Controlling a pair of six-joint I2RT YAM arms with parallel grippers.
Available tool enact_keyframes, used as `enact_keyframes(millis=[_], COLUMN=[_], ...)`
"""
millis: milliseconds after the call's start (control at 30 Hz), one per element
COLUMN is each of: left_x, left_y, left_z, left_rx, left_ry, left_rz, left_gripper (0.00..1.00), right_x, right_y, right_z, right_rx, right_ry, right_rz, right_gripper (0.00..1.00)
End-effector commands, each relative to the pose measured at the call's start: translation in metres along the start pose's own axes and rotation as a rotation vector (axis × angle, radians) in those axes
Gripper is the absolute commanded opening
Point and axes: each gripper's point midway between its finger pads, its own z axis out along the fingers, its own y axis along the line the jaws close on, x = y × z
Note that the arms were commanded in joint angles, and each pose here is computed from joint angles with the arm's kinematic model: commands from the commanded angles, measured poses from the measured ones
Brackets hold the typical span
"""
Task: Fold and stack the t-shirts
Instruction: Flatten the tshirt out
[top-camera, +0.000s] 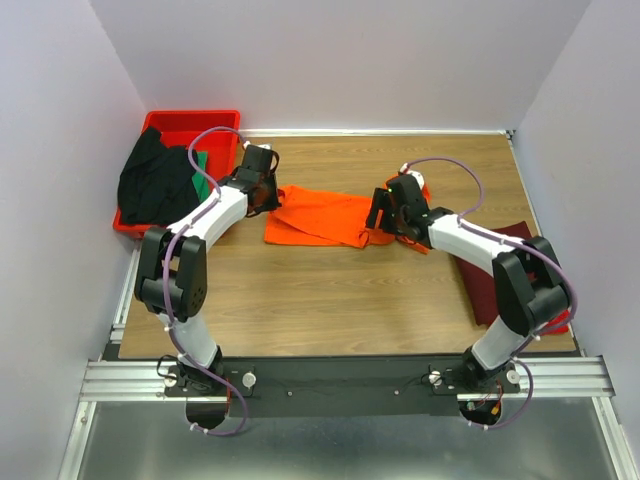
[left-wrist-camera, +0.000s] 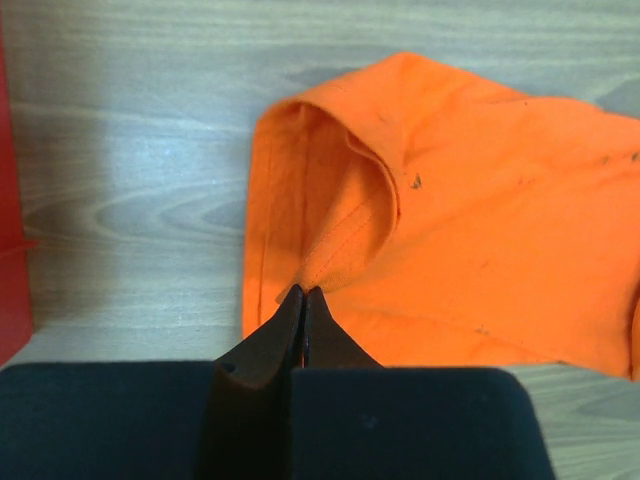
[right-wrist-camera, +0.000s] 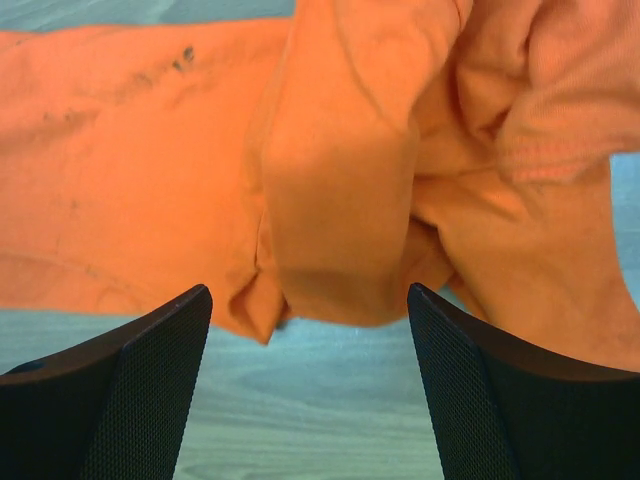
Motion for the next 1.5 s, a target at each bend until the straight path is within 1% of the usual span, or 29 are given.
enact_keyframes(millis=[0,200,233,300,333,400,433,533,633,767,800,867,900,1000,1033,1100,1133,1167,1233,1267,1367,1400,1433,1467], left_x=[-0.004,-0.001,0.000,0.000,0.001,0.000,-0.002,-0.005,-0.012,-0.029,-0.035,-0.046,-0.050,-0.062,-0.065,-0.075,-0.079,-0.087,-0.093,-0.101,-0.111,-0.115,-0.118,-0.123], left_y=[-0.011,-0.016,-0.017,-0.019,-0.019,-0.019,-0.019,-0.017,-0.015,-0.011,-0.007,-0.009,-0.008,-0.010,-0.012,-0.015,-0.016,-0.017,-0.019,-0.021,-0.018,-0.017,-0.018,-0.019], left_z=[-0.012,-0.015,-0.016,-0.017,-0.017,-0.020,-0.020,-0.025,-0.031,-0.048,-0.051,-0.064,-0.069,-0.088,-0.095,-0.118,-0.127,-0.148,-0.171,-0.195,-0.232,-0.252,-0.262,-0.281], left_rx=[0.096,0.139,0.148,0.157,0.159,0.163,0.163,0.164,0.173,0.195,0.197,0.221,0.231,0.261,0.273,0.296,0.305,0.323,0.342,0.360,0.368,0.377,0.383,0.399], left_ry=[-0.022,-0.017,-0.013,-0.013,-0.009,-0.016,-0.019,-0.027,-0.048,-0.088,-0.101,-0.135,-0.146,-0.190,-0.203,-0.256,-0.274,-0.323,-0.368,-0.417,-0.502,-0.545,-0.567,-0.609], left_rz=[0.003,0.010,0.010,0.012,0.012,0.012,0.011,0.009,0.002,-0.017,-0.031,-0.036,-0.046,-0.054,-0.063,-0.070,-0.082,-0.087,-0.097,-0.109,-0.131,-0.144,-0.151,-0.160], left_gripper=[0.00,0.00,0.00,0.00,0.00,0.00,0.00,0.00,0.00,0.00,0.00,0.00,0.00,0.00,0.00,0.00,0.00,0.00,0.00,0.00,0.00,0.00,0.00,0.00], right_x=[-0.007,-0.006,-0.006,-0.007,-0.009,-0.010,-0.013,-0.018,-0.033,-0.074,-0.088,-0.104,-0.121,-0.139,-0.154,-0.165,-0.177,-0.181,-0.192,-0.201,-0.211,-0.218,-0.221,-0.228], right_y=[-0.004,-0.009,-0.009,-0.009,-0.008,-0.010,-0.009,-0.010,-0.006,0.000,0.000,0.000,0.002,-0.002,0.001,0.000,0.001,-0.001,-0.005,-0.005,-0.007,-0.007,-0.006,-0.005], right_z=[0.017,0.027,0.027,0.026,0.023,0.020,0.016,0.010,-0.004,-0.043,-0.062,-0.084,-0.104,-0.137,-0.162,-0.188,-0.214,-0.227,-0.252,-0.276,-0.305,-0.324,-0.331,-0.345], right_rx=[0.067,0.106,0.109,0.107,0.106,0.113,0.112,0.117,0.109,0.100,0.095,0.088,0.072,0.070,0.041,0.024,-0.003,-0.009,-0.013,-0.036,-0.062,-0.083,-0.090,-0.109], right_ry=[-0.027,-0.026,-0.025,-0.025,-0.030,-0.035,-0.043,-0.055,-0.083,-0.182,-0.221,-0.257,-0.308,-0.367,-0.421,-0.472,-0.526,-0.549,-0.607,-0.654,-0.711,-0.747,-0.759,-0.788], right_rz=[-0.017,-0.012,-0.008,-0.005,-0.002,-0.001,0.001,0.001,0.008,0.026,0.037,0.052,0.071,0.094,0.116,0.135,0.156,0.165,0.187,0.202,0.217,0.223,0.225,0.232], right_gripper=[0.85,0.83,0.75,0.67,0.55,0.41,0.24,0.00,0.01,0.00,0.00,0.00,0.00,0.00,0.00,0.00,0.00,0.00,0.01,0.00,0.00,0.00,0.00,0.00])
